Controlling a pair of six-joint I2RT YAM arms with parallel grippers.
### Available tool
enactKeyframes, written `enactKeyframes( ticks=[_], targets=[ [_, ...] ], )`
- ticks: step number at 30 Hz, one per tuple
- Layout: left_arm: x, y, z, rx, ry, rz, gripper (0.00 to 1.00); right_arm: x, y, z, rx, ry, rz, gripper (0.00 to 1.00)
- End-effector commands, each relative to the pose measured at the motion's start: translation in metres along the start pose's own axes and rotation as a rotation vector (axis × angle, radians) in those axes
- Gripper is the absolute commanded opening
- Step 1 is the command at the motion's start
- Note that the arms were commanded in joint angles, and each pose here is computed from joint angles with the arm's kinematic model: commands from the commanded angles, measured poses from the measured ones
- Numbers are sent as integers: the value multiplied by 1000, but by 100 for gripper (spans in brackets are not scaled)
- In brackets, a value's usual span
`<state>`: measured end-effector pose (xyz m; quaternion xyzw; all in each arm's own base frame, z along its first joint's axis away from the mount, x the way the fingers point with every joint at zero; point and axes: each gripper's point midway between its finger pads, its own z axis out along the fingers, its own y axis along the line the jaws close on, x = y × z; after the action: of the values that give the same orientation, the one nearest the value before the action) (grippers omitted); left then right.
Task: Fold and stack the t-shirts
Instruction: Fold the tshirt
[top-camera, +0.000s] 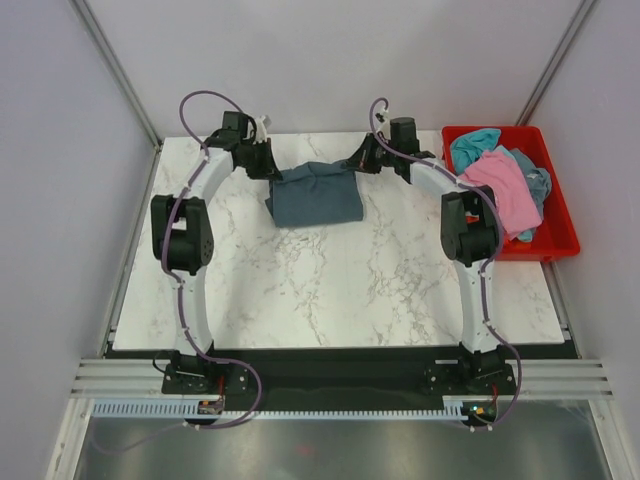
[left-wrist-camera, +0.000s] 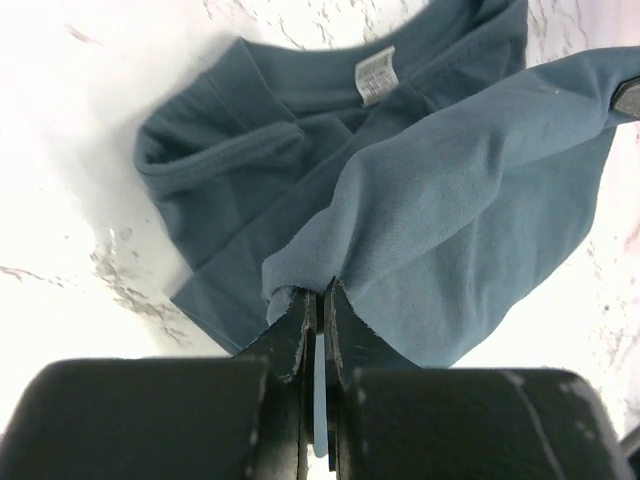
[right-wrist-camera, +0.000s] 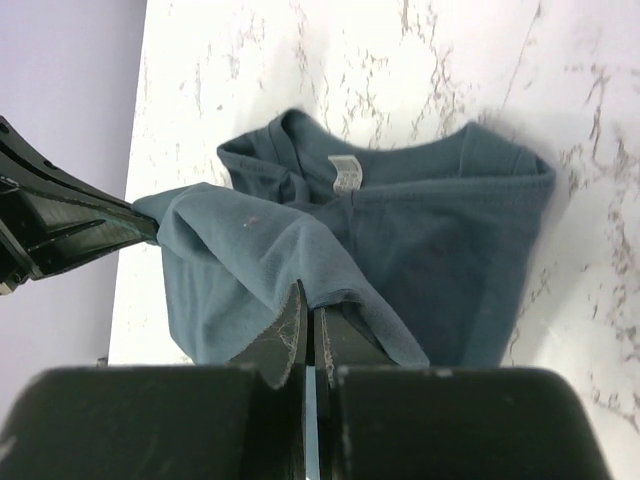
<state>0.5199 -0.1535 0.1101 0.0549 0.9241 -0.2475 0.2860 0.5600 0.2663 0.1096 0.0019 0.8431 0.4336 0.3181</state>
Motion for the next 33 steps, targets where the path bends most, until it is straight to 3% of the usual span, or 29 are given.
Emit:
enactKeyframes(
  ticks=[1,9,10,11,12,13,19,25,29,33],
  targets=[
    [-34,8,-1,-55,-100,72,2,-30,10,8,-32,-86,-48,0],
    [-53,21,18,-97,-151,78,2,-21,-3,32,-17,-89,-60,0],
    [-54,25,21,-117,-154,80,14,-21,-3,34,-15,-91,-62,5],
    [-57,27,22,-132,-162,82,36,-27,1,33,-20,-109,-71,45],
    [-68,25,17,-144,-190,85,69,-33,7,31,-31,-123,-86,70],
    [-74,24,14,-154,-206,88,73,-38,14,29,-48,-132,-112,97],
    [-101,-24,-44,-53,-296,96,88,-79,81,-19,-146,-204,-254,98],
    [-47,-29,-59,-5,-170,32,91,-63,99,-37,-173,-161,-215,98],
    [3,-19,-55,27,-51,-66,92,-29,81,-32,-153,-81,-145,98],
    [24,-11,-58,36,-5,-125,91,-1,63,-25,-137,-7,-66,98]
  ],
)
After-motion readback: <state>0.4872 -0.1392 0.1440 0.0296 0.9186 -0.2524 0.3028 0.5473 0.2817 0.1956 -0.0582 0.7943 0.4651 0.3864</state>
